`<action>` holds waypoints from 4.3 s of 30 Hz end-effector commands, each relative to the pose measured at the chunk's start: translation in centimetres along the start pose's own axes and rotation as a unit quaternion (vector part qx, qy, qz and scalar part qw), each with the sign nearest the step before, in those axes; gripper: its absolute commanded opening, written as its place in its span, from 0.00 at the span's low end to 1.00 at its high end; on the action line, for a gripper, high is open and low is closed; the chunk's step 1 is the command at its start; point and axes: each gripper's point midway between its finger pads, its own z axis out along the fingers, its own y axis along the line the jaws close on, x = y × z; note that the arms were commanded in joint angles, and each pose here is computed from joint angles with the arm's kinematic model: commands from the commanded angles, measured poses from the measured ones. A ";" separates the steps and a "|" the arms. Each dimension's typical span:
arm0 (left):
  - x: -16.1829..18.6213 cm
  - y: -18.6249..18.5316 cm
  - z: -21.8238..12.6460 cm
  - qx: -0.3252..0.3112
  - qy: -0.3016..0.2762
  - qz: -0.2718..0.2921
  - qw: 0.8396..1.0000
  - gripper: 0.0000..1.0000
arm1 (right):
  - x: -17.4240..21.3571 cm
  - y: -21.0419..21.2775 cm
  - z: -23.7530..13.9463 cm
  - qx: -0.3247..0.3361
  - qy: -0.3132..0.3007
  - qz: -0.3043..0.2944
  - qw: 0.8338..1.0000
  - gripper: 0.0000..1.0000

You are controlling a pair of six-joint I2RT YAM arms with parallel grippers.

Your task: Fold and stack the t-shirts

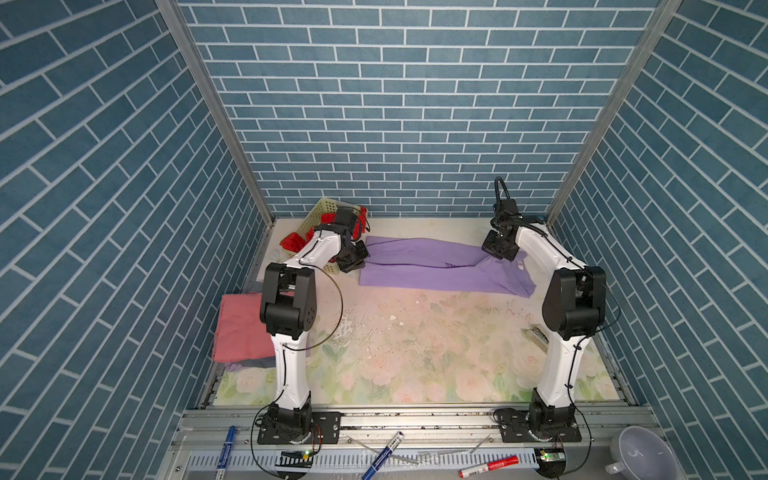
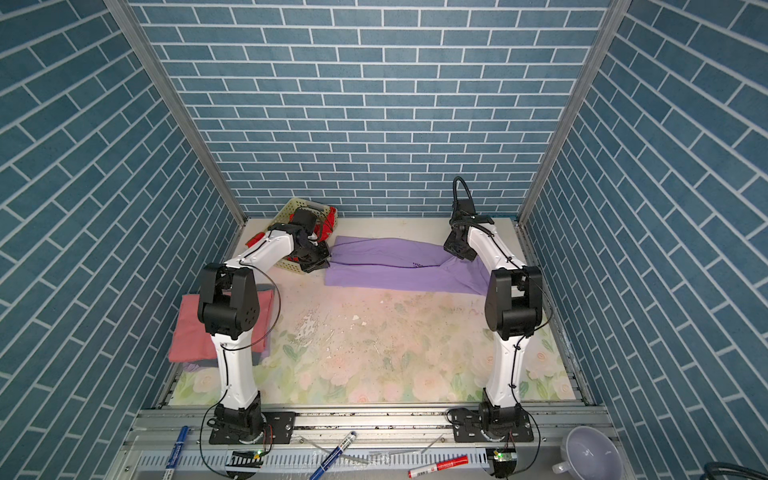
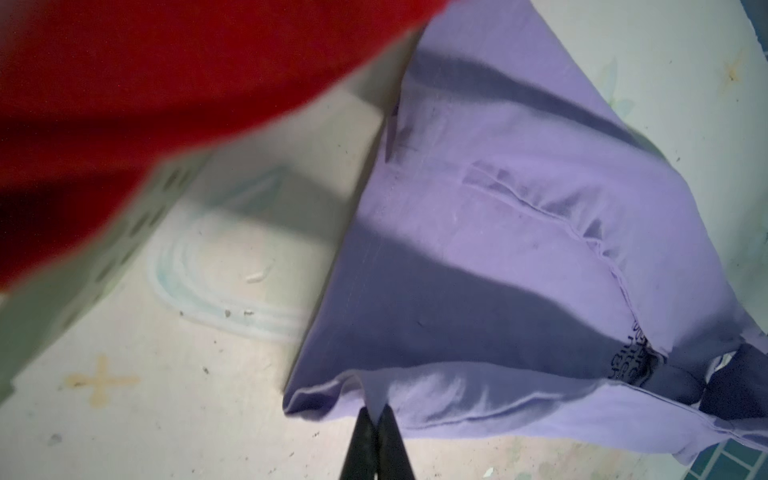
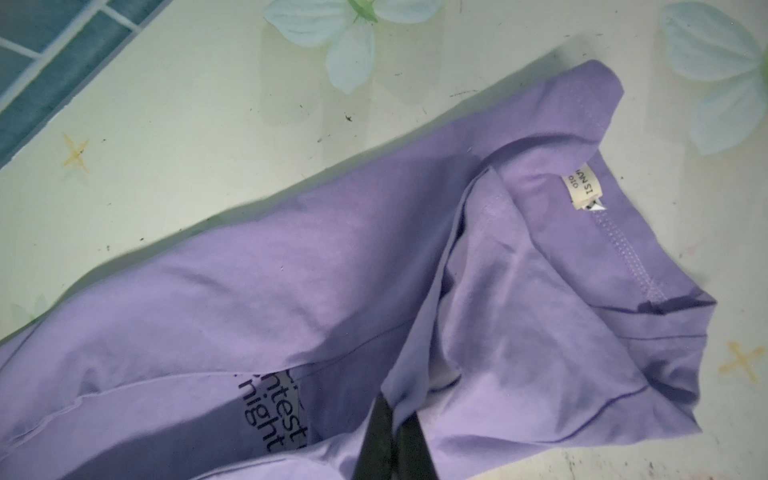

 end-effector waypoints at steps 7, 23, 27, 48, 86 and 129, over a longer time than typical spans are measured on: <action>-3.9 -1.5 0.9 0.011 -0.047 -0.001 0.999 0.00 | -2.3 -0.8 0.6 0.009 -0.023 0.013 1.000 0.00; -8.0 -3.9 -2.4 0.019 -0.133 0.014 0.991 0.60 | -3.5 0.0 -1.7 -0.055 -0.085 -0.024 0.995 0.57; -6.5 -5.9 -2.6 0.016 -0.116 0.061 0.991 0.62 | -0.5 -2.1 -1.0 -0.037 -0.048 0.012 0.998 0.53; -3.7 -9.8 0.6 0.038 -0.070 0.096 0.992 0.62 | -2.5 8.8 7.6 -0.242 -0.003 0.047 0.969 0.50; 1.8 -2.6 9.5 -0.065 0.027 0.140 0.988 0.63 | 4.2 -3.4 11.3 0.047 0.056 0.112 0.991 0.54; 27.0 -2.5 -2.5 -0.069 -0.030 0.244 0.967 0.67 | 0.7 15.6 5.3 -0.325 0.030 -0.105 0.939 0.58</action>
